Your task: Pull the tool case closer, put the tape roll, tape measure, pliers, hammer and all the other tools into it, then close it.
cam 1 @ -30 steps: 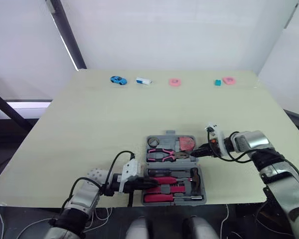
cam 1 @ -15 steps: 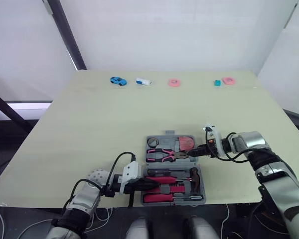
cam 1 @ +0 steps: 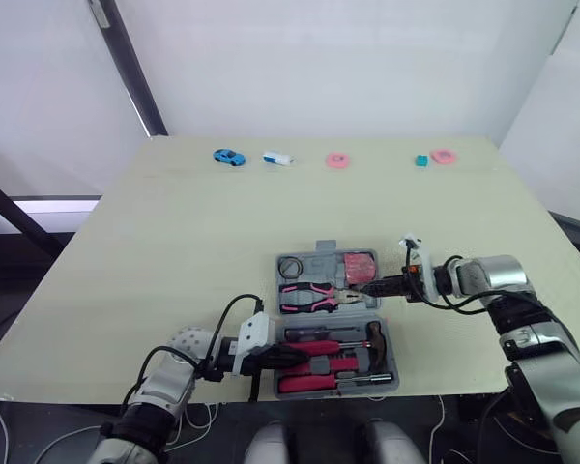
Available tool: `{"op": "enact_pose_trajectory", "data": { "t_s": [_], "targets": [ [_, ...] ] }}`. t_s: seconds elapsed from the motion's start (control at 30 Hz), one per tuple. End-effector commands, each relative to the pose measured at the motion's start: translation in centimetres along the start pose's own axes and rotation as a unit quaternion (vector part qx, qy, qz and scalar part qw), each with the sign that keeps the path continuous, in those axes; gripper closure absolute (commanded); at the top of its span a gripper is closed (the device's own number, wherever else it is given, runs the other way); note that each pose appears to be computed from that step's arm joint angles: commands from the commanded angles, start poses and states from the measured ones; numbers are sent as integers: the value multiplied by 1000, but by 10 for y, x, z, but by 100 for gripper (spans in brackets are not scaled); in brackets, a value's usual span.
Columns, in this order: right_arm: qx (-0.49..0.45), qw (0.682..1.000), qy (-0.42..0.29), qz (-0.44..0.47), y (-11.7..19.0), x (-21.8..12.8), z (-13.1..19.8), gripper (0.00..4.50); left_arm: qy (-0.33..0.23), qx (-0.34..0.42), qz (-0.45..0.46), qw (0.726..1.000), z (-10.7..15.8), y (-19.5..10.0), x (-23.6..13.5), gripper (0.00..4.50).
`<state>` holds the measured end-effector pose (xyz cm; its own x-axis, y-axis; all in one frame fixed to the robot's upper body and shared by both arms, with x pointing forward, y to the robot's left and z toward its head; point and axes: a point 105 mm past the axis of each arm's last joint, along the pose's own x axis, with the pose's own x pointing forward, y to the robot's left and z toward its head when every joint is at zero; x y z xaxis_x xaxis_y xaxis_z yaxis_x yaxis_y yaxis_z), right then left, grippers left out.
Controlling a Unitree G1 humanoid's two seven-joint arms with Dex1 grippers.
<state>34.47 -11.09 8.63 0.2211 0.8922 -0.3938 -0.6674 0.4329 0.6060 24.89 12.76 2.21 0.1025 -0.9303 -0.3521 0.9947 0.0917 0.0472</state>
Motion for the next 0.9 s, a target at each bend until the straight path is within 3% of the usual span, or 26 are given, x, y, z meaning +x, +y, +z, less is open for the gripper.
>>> {"op": "enact_pose_trajectory", "data": {
  "t_s": [0.03,0.2,0.33,0.5,0.57,0.67,0.77,0.9],
  "targets": [
    [-30,998,-36,51,25,-10,18,0,8,-10,0,1000,-4,-9,-9,443],
    [-46,995,-45,77,49,-28,14,0,-16,-40,25,999,20,-16,-47,443],
    [-59,994,-41,88,71,-46,-1,0,8,-118,68,991,24,-24,-105,443],
    [-86,992,-25,91,99,-62,-31,0,-16,-162,199,966,25,-11,-154,443],
    [-134,987,-42,72,103,-61,-38,0,-61,-151,235,958,37,-1,-147,443],
    [-232,962,-141,35,111,-58,-29,0,-108,-131,270,948,56,12,-126,443],
    [-319,933,-168,-15,108,-54,-30,0,-136,-109,300,938,71,22,-106,443],
    [-367,904,-214,-49,94,-50,-17,0,-158,-101,305,934,80,30,-86,443]
  ]
}}
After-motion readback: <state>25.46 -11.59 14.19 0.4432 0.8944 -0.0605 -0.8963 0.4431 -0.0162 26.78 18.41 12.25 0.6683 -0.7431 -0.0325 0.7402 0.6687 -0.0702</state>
